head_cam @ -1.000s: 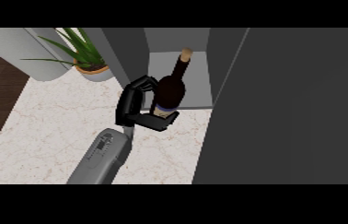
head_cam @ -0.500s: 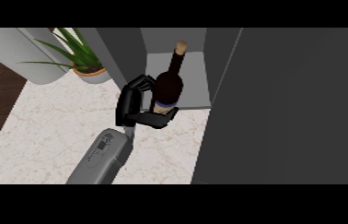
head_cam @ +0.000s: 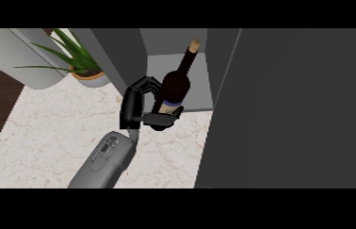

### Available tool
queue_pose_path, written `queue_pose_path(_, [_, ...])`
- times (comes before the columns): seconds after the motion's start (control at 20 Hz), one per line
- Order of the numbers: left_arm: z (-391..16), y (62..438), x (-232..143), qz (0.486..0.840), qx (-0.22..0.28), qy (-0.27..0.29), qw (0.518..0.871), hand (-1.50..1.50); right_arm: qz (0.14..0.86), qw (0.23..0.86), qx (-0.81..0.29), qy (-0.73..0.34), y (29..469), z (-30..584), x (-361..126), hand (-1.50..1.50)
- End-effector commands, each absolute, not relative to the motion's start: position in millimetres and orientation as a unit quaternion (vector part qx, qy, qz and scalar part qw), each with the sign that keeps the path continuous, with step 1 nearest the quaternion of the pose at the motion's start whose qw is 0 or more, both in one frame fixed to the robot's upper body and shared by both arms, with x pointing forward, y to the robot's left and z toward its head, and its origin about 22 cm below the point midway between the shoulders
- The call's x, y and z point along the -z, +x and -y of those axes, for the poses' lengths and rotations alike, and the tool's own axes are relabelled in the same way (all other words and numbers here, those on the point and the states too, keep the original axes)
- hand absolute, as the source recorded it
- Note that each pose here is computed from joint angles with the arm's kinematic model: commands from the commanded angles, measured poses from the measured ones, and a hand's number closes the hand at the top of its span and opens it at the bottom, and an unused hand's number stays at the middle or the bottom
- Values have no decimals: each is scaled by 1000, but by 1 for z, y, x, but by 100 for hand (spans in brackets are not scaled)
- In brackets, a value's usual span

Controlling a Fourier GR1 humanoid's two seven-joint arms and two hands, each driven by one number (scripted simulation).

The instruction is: Pick up the wine, place it into the cabinet and close the cabinet

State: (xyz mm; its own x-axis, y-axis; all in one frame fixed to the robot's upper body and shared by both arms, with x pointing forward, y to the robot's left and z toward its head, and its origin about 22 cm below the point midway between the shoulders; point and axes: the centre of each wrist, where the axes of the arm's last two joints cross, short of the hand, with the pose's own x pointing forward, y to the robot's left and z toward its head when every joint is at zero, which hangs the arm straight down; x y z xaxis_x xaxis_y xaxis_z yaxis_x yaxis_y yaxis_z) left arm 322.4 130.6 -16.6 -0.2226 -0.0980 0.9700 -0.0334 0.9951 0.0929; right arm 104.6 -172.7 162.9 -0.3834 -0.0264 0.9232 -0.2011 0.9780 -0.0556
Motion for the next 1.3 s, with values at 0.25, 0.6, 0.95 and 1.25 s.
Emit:
queue_pose_path(0.25, [-98, 390, -25, 729, 21, 9, 684, 150, 824, 550, -61, 123, 87, 176, -183, -150])
queue_pose_path(0.6, [-107, 409, -15, 721, 17, 33, 692, 150, 821, 555, -71, 117, 81, 178, -178, -150])
queue_pose_path(0.95, [-124, 429, -32, 734, 15, 67, 676, 150, 825, 546, -74, 128, 77, 177, -174, -150])
queue_pose_path(1.25, [-111, 430, -32, 754, 43, 120, 644, -150, 827, 540, -76, 136, 77, 178, -175, -150])
